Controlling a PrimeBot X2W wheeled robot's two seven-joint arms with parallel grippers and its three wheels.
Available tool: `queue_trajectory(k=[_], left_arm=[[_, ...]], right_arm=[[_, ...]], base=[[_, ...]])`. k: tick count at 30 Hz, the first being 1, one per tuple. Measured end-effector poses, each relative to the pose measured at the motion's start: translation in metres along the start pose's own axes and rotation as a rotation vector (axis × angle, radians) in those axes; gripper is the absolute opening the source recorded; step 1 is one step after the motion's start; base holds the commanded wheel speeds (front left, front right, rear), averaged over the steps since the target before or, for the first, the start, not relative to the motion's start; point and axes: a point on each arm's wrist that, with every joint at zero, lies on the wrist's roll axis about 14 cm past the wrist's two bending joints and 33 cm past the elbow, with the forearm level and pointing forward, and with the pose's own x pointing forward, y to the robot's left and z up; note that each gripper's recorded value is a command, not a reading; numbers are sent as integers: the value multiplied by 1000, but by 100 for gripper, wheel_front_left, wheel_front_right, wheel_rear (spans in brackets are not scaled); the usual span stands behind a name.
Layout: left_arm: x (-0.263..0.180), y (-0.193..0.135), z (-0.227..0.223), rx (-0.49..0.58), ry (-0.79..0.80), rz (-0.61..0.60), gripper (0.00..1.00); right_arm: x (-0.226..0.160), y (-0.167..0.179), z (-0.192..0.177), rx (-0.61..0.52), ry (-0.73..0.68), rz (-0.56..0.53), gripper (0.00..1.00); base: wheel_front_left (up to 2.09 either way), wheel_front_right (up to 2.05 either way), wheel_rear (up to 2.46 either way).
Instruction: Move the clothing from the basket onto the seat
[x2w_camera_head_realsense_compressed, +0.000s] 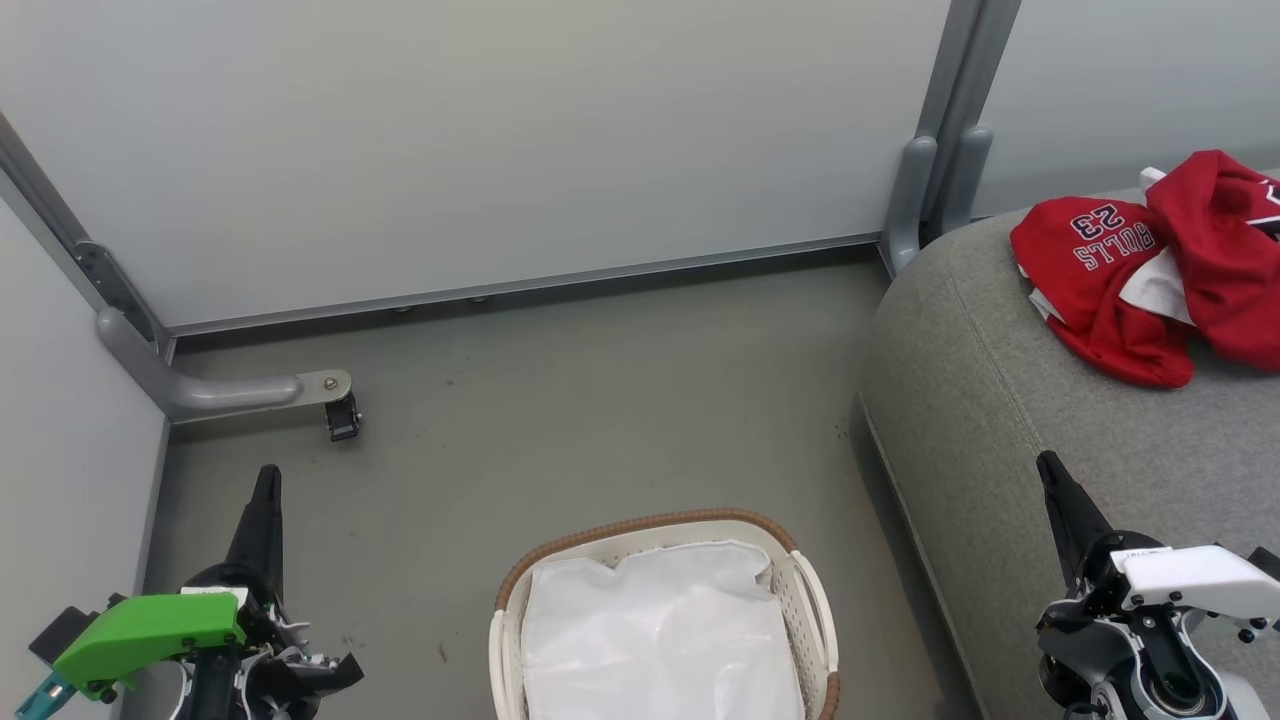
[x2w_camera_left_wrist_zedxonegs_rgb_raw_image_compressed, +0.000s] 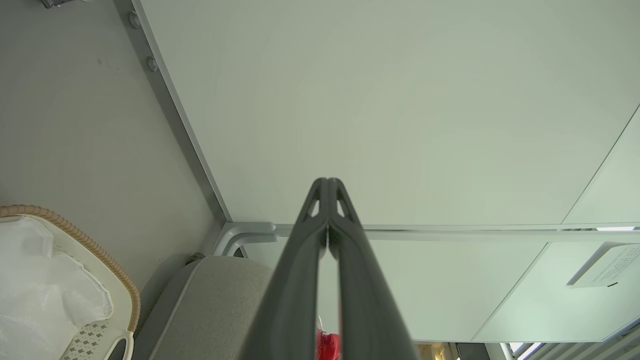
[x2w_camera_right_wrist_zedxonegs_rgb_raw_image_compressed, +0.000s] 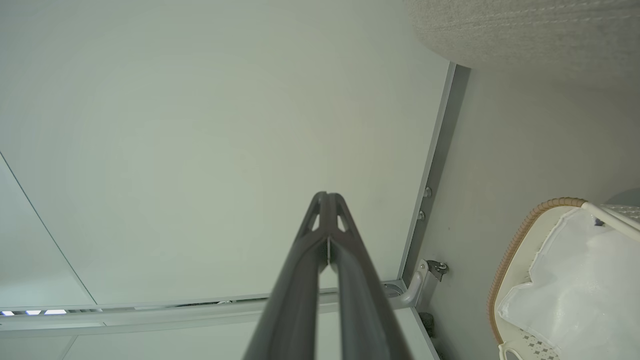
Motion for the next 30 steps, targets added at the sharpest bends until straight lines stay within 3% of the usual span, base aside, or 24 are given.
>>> queue_trajectory(k=[30], left_arm=[[0,0,0,0,0,0,0]], right_arm=[[0,0,0,0,0,0,0]], base=[[0,0,0]])
